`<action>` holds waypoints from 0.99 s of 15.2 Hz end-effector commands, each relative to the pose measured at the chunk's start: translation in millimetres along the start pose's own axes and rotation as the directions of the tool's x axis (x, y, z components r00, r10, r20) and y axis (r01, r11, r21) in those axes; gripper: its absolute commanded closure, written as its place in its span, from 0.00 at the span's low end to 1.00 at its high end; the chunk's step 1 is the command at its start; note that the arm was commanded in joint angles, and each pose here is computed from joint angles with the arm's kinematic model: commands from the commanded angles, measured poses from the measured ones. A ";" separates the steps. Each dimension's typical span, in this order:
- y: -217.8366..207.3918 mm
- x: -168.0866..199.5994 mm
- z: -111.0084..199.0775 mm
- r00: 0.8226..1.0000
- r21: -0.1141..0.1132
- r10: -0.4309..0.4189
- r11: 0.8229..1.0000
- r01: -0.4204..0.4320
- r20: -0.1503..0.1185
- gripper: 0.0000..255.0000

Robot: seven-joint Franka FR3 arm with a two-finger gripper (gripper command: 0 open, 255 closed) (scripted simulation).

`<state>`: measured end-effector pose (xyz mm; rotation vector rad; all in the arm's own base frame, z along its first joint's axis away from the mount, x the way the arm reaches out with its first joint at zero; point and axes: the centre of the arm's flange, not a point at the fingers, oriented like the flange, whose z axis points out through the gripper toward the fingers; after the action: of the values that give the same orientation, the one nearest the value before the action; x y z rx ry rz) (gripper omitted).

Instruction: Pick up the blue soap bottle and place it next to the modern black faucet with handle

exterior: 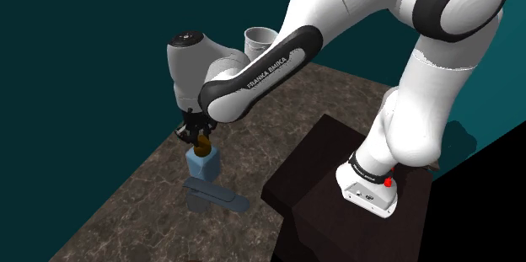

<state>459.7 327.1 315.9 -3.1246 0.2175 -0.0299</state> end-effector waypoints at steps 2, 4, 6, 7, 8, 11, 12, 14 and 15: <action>0.4 -0.3 15.3 1.000 0.001 0.000 1.000 0.000 -0.001 1.00; 0.4 -0.3 15.3 1.000 0.001 0.000 1.000 0.000 -0.001 1.00; 0.4 -0.3 15.3 1.000 0.001 0.000 1.000 0.000 -0.001 1.00; 0.4 -0.3 15.3 1.000 0.001 0.000 1.000 0.000 -0.001 1.00; 0.4 -0.3 15.3 1.000 0.001 0.000 1.000 0.000 -0.001 1.00; 0.4 -0.2 15.2 1.000 0.001 0.000 1.000 0.000 -0.001 0.00; 0.4 -0.2 15.2 1.000 0.001 0.000 1.000 0.000 -0.001 0.00; 0.4 -0.2 15.2 1.000 0.001 0.000 1.000 0.000 -0.001 0.00; 0.4 -0.2 15.2 1.000 0.001 0.000 1.000 0.000 -0.001 0.00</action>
<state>459.7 326.8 300.6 -3.1239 0.2173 -0.0310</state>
